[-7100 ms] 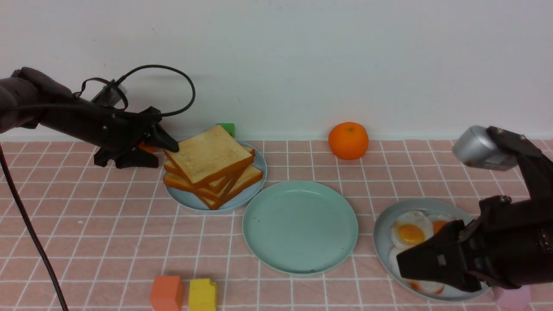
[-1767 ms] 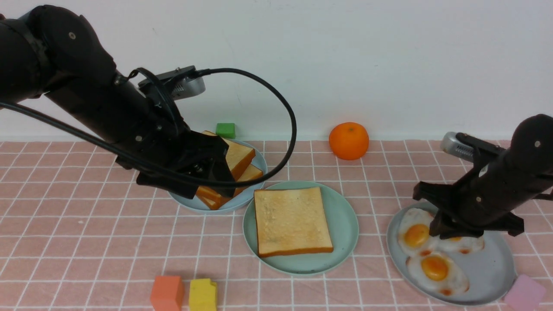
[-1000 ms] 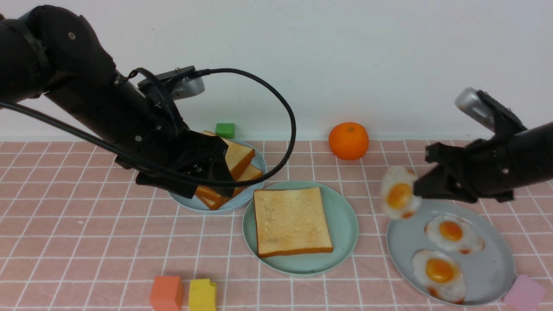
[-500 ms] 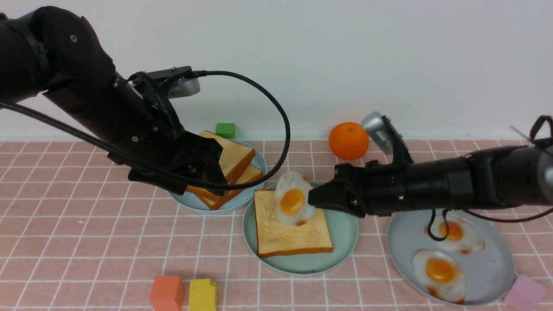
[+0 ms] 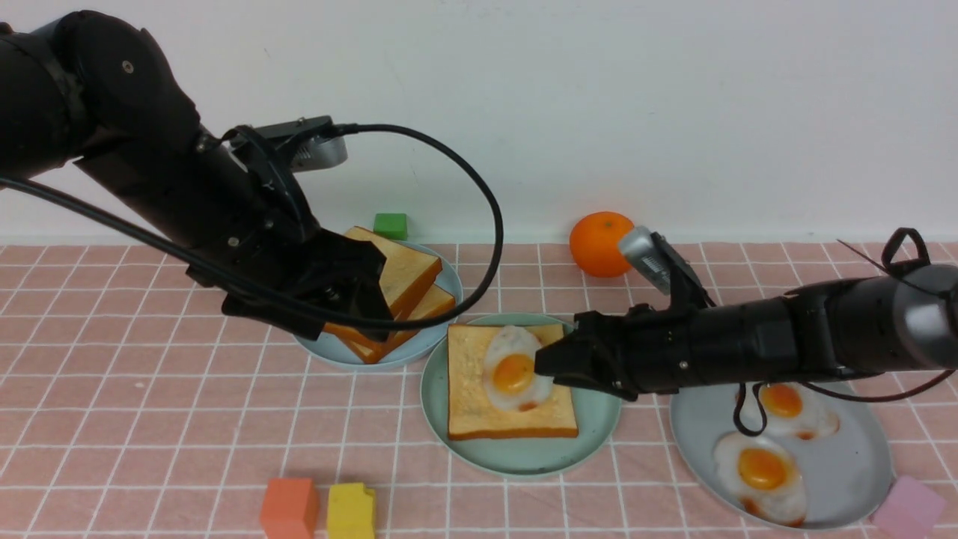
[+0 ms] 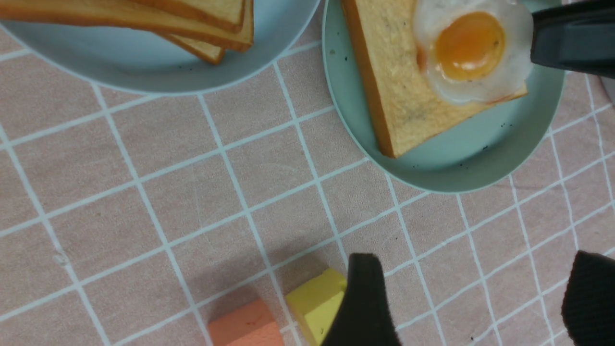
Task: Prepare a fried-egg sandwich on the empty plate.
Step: Use the right arm to place the fried egg on the slice of bread in the middle, then use the left arm to grab a slice of bread
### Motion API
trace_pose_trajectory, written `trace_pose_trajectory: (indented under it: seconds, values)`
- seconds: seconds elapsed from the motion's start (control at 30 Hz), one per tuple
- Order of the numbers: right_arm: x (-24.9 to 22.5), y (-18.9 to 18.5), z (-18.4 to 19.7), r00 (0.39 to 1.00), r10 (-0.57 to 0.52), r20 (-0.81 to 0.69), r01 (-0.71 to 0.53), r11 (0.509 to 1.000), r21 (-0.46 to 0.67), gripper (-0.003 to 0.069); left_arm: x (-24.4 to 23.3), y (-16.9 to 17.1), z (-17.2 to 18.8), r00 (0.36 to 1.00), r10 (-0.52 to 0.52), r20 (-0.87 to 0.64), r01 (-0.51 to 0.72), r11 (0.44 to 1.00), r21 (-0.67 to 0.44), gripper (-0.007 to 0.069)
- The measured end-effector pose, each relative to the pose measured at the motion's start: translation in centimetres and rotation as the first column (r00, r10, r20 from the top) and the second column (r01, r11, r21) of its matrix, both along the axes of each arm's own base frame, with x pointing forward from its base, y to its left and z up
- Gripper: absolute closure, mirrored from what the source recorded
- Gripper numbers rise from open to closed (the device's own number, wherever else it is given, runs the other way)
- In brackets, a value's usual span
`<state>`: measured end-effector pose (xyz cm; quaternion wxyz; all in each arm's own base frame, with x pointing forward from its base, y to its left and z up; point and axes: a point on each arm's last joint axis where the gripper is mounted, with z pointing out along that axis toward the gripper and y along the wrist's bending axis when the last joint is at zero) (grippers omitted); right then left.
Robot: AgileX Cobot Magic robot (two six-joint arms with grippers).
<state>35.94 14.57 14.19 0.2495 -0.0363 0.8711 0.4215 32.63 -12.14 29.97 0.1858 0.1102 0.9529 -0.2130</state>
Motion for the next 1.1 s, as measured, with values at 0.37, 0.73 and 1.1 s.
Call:
trace_pose_trajectory:
  seconds: [0.37,0.73,1.1]
  values:
    - [-2.0,-1.0,7.6,0.979,0.079,0.188,-0.053,0.989,-0.138,0.0030,0.1,0.0,0.0,1.000,0.022,0.002,-0.022,1.000,-0.008,0.0070]
    - [-7.5,-4.5,13.3,0.995,0.075,0.066,-0.035,0.884,-0.467,0.0139,4.0,3.6,1.2,0.933,0.353,0.070,-0.348,0.934,-0.077,0.0070]
    - [-10.3,-4.6,15.8,0.986,0.153,0.059,-0.113,0.895,-0.432,0.0141,12.3,8.4,-4.9,0.945,0.326,-0.020,-0.326,0.941,-0.087,0.0070]
